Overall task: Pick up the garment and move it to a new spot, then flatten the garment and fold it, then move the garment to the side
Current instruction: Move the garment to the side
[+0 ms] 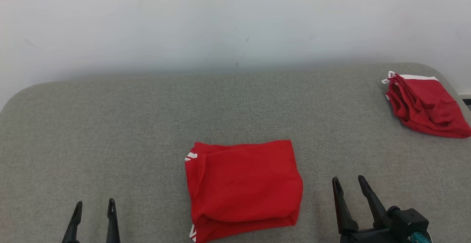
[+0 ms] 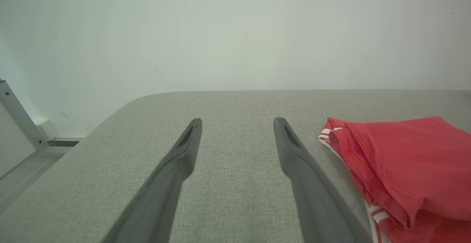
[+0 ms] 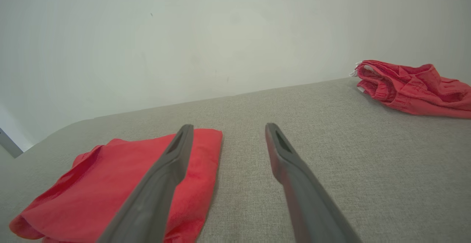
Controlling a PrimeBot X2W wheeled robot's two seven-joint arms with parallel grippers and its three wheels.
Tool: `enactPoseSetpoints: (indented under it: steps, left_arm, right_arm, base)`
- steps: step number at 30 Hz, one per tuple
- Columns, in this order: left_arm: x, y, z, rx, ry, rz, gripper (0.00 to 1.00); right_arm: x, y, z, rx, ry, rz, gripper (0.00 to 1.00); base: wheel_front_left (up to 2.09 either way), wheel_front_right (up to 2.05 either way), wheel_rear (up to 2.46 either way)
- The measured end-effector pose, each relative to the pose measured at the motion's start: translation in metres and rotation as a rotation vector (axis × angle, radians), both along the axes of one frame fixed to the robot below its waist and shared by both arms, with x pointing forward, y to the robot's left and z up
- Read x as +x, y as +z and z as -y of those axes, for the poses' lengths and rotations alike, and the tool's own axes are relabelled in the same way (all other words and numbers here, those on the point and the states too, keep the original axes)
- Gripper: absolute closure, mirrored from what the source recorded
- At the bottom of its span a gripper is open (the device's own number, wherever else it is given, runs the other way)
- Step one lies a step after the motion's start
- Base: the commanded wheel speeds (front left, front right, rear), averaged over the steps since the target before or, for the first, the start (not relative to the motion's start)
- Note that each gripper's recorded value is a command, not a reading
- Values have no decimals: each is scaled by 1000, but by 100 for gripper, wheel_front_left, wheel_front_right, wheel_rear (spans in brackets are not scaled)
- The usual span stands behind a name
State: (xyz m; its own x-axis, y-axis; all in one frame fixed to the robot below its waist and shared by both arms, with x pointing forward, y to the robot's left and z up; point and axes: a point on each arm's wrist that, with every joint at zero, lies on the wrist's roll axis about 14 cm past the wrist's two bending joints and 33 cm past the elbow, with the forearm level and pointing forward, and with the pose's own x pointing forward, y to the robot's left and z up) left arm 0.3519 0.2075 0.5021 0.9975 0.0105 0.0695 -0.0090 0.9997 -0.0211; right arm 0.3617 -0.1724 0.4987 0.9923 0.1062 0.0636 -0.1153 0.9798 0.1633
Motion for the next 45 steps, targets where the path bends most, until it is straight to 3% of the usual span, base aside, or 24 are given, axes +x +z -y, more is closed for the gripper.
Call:
enactPoseSetpoints:
  steps: [39, 45]
  left_arm:
    - [-7, -9, -4, 45, 21, -33, 0]
    - [-8, -10, -8, 34, 40, -36, 0]
  right_arm:
    - [3, -12, -5, -39, 11, -36, 0]
    - [18, -6, -14, -32, 42, -42, 0]
  base:
    - [0, 0, 0]
    - [0, 0, 0]
